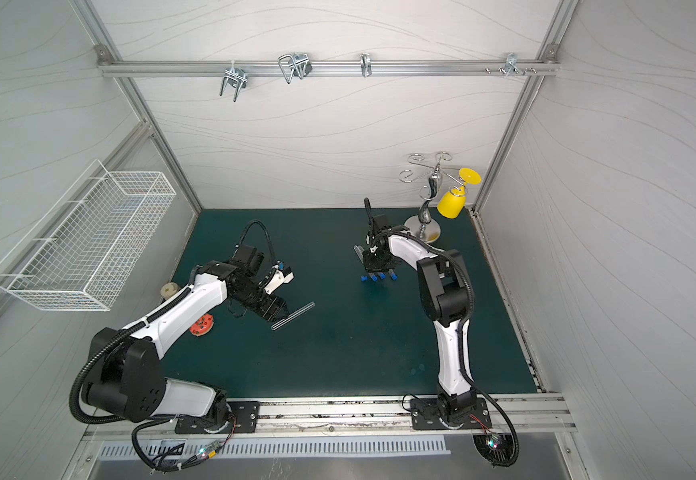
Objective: Insert stoppers into test tubes
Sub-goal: Pick up the test tube at the center of the board.
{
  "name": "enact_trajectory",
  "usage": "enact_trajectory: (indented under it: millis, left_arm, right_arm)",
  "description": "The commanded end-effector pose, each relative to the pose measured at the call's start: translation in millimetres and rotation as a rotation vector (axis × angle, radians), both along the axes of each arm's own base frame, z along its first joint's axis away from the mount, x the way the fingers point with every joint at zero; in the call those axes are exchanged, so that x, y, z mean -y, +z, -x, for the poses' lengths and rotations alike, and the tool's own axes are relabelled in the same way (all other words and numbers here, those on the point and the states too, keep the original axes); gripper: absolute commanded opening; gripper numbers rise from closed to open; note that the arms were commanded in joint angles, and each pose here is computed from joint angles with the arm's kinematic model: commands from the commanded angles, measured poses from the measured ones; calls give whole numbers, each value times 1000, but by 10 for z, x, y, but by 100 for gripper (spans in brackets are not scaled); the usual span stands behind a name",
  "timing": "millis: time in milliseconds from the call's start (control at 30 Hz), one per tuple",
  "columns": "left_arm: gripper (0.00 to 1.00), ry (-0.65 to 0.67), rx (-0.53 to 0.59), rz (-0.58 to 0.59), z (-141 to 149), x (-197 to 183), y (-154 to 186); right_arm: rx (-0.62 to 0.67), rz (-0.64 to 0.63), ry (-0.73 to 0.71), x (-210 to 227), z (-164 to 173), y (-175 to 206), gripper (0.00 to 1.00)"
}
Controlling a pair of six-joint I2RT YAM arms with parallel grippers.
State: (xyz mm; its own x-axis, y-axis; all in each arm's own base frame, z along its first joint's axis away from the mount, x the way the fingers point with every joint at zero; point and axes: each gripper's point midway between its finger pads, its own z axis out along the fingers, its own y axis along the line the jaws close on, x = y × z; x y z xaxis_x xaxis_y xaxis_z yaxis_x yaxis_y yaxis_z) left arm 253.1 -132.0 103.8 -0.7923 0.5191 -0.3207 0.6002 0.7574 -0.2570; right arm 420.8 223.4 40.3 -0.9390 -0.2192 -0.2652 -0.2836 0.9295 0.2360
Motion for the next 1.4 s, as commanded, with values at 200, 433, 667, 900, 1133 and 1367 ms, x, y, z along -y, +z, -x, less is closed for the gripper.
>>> enact_trajectory:
  millis: [200,433,667,900,1133,1367]
  left_arm:
    - [70,-16,31,24,-90,44,69]
    - [70,-13,36,27,-103,49,86]
    - [70,-18,60,58,-135,97,210]
    - [75,44,126,140,-292,204,655]
    - [77,113,130,383,-295,361,1311]
    - [75,5,74,661,21,612,1725]
  right_arm:
    - [-42,62,36,16,63,-194,25]
    - [-31,93,74,11,74,-224,17]
    - [58,39,136,-103,75,172,14]
    - [252,-124,307,-285,414,933,13]
    - [583,-200,702,-466,1163,1446,12]
    - [717,-190,969,-604,1671,1515,12]
